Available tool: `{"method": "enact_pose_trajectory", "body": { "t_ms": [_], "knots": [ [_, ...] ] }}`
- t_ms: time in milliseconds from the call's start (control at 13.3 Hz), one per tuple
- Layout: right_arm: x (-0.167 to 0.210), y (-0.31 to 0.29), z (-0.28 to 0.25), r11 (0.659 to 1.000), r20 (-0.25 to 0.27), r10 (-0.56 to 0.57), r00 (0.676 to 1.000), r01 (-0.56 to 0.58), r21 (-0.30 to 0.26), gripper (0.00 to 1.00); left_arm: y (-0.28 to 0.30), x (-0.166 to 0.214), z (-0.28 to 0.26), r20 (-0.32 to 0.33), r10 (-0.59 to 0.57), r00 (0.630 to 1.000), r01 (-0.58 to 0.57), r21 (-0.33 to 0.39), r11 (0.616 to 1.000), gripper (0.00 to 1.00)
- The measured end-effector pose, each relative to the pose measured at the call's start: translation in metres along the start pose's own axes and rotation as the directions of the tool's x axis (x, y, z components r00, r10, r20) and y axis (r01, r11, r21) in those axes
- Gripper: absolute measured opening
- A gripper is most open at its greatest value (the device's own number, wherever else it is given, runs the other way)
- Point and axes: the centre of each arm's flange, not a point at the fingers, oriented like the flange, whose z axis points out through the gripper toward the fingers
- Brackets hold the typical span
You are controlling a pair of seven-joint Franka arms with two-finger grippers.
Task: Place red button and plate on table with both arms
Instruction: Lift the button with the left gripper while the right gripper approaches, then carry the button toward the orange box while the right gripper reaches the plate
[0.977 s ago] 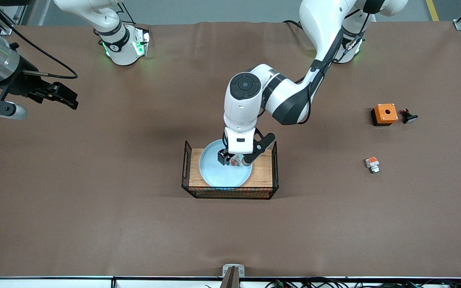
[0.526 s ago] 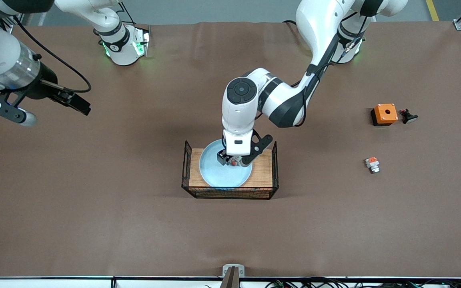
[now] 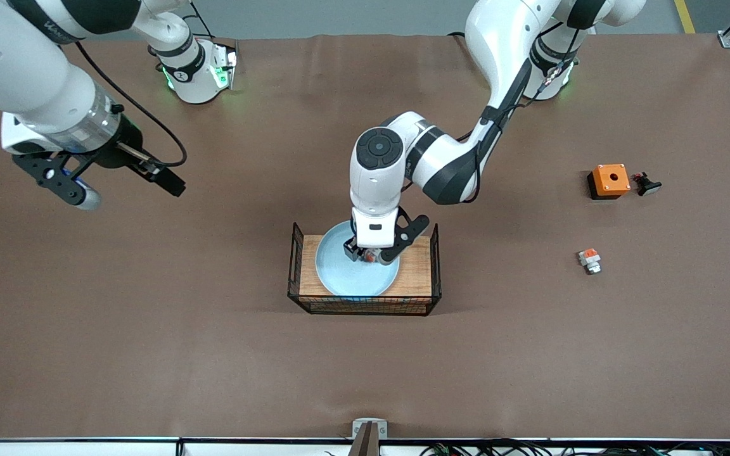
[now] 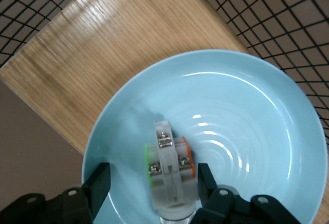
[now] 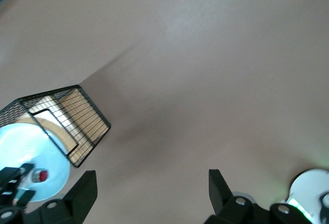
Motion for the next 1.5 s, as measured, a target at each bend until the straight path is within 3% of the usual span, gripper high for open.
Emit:
{"method": "enact_pose_trajectory", "body": {
  "t_ms": [150,376,451,751,1052,1202,1502],
  "knots": [
    [-0.008,-0.005,0.001,0.996,0.041,0.083,0.996,-0.084,0.020,1.00,0.000,0.000,0.000,0.000,0.000,1.000,0.000,0.001,1.000,0.74],
    [-0.023,-0.017,0.016,0.974,0.069,0.227,0.972,-0.228,0.009,1.00,0.001,0.000,-0.002,0.000,0.000,1.000,0.000,-0.003,1.000,0.39],
    [-0.025,-0.021,0.024,0.959,0.085,0.281,0.956,-0.282,0.010,1.00,0.001,0.000,-0.002,-0.001,0.001,1.000,-0.001,-0.004,1.000,0.34],
    [-0.028,-0.026,0.049,0.928,0.102,0.370,0.923,-0.372,-0.002,1.00,0.004,0.008,-0.013,-0.009,-0.006,1.000,0.006,-0.018,1.000,0.34],
    [-0.056,-0.043,0.065,0.910,0.100,0.414,0.905,-0.415,-0.011,1.00,-0.002,0.027,-0.080,-0.016,0.062,0.998,-0.062,0.007,0.998,0.34],
    [-0.065,-0.049,0.071,0.897,0.098,0.440,0.893,-0.441,-0.006,1.00,-0.014,0.053,-0.124,-0.017,0.128,0.992,-0.128,0.031,0.991,0.34],
    [-0.104,-0.073,0.091,0.868,0.097,0.491,0.866,-0.496,0.033,1.00,-0.052,0.142,-0.190,-0.004,0.257,0.966,-0.256,0.078,0.964,0.34]
  ]
}}
